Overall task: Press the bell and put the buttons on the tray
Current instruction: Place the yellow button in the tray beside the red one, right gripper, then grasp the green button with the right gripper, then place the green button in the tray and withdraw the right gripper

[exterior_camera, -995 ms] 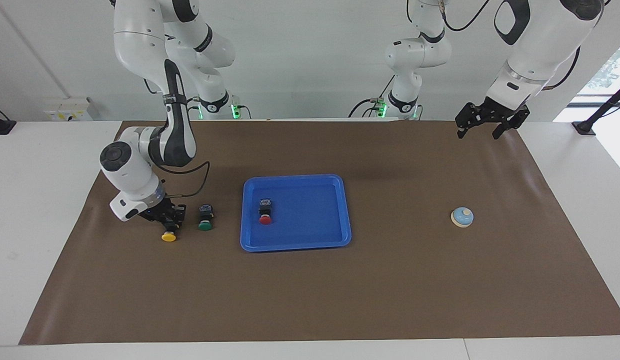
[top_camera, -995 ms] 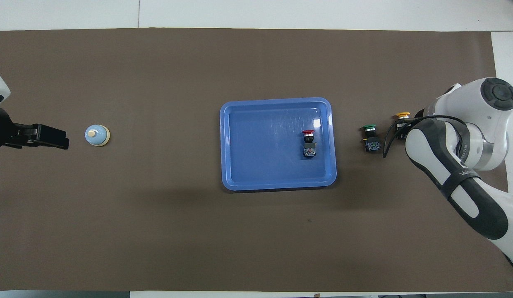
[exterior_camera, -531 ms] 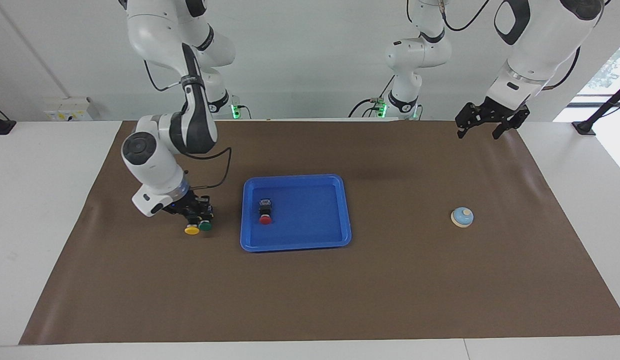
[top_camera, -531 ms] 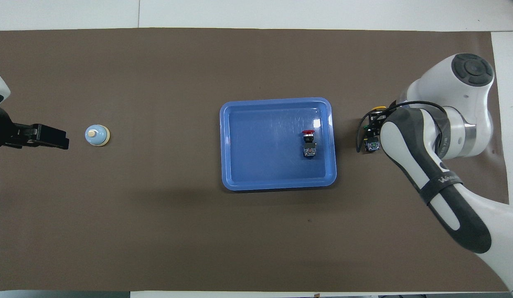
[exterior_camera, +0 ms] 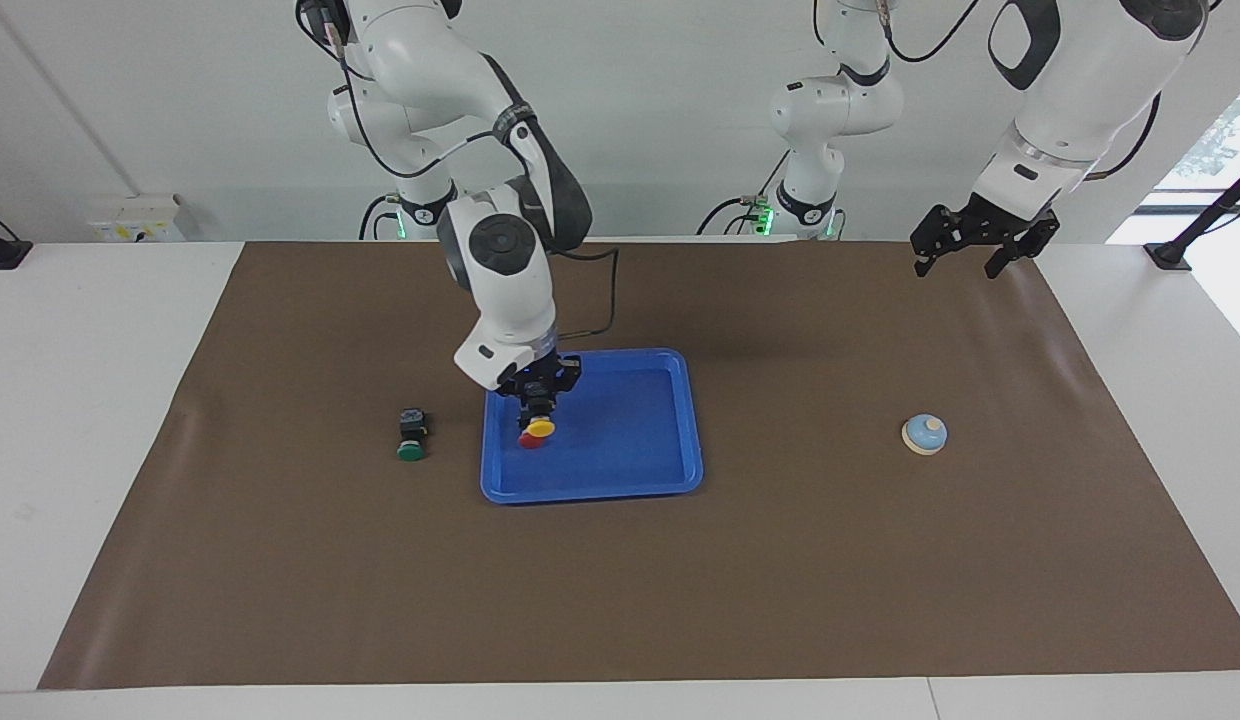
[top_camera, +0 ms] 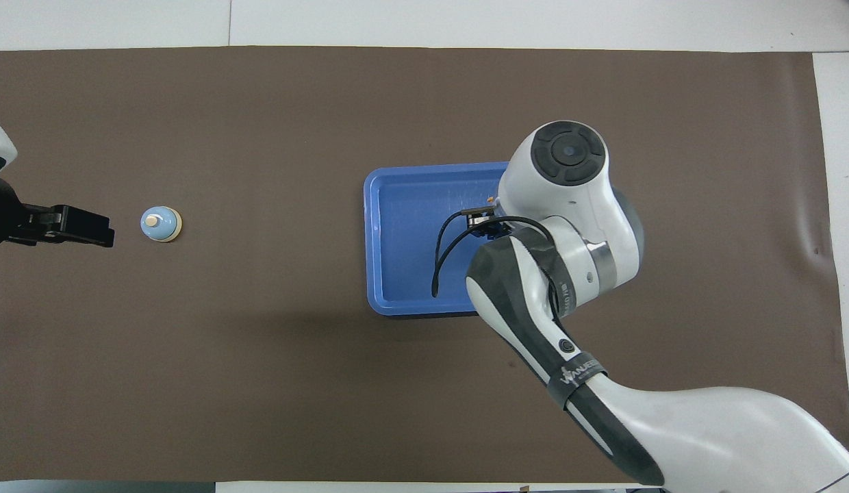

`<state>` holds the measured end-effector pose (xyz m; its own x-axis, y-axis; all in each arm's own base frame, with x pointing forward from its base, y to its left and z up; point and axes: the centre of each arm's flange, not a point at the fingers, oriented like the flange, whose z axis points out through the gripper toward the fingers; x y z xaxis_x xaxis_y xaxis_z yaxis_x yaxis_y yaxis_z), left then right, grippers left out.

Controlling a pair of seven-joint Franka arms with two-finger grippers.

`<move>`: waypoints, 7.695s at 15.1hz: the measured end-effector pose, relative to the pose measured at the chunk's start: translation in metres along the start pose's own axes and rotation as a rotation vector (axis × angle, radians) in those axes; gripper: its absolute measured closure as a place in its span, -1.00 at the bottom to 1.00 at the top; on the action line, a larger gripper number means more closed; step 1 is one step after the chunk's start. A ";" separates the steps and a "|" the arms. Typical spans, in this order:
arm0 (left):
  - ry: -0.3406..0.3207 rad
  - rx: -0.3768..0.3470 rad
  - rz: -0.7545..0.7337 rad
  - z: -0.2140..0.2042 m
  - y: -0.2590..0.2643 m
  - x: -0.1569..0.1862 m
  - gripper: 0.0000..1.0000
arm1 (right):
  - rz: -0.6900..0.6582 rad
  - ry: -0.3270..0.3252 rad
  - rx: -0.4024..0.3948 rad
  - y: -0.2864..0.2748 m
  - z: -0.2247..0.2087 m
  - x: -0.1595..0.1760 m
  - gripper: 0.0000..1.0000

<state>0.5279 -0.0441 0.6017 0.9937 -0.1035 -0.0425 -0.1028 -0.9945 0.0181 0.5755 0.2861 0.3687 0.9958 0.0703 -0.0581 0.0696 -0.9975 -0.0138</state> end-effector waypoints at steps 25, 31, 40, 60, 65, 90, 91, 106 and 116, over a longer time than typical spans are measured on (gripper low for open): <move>0.000 0.000 0.000 0.000 0.000 0.000 -1.00 | 0.022 -0.021 -0.005 0.084 -0.036 0.027 -1.00; 0.000 0.000 0.000 0.000 0.000 0.000 -1.00 | 0.037 -0.026 0.011 0.233 -0.042 0.035 -1.00; 0.000 0.000 0.000 0.000 0.000 0.000 -1.00 | 0.047 0.010 0.009 0.235 0.049 0.004 -0.97; 0.000 0.000 0.000 0.000 0.000 0.000 -1.00 | 0.076 0.046 0.019 0.154 0.027 -0.006 0.19; 0.000 0.000 0.000 0.000 0.000 0.000 -1.00 | 0.107 0.081 0.062 0.028 -0.032 -0.002 0.19; 0.000 0.000 0.000 0.000 0.000 0.000 -1.00 | 0.092 0.030 0.084 -0.103 0.062 -0.005 0.18; 0.000 0.000 -0.001 0.000 0.000 0.000 -1.00 | 0.090 0.028 0.085 -0.105 0.062 -0.006 0.08; 0.000 0.000 -0.001 0.000 0.000 0.000 -1.00 | 0.086 0.034 0.073 0.046 -0.101 0.027 -1.00; 0.000 0.000 -0.001 0.000 0.000 0.000 -1.00 | -0.024 0.022 0.066 0.196 -0.129 0.007 -1.00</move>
<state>0.5279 -0.0440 0.6017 0.9938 -0.1029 -0.0429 -0.1022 -0.9946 0.0181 0.6034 0.0899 0.4939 0.9950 0.0932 -0.0348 0.0902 -0.9927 -0.0804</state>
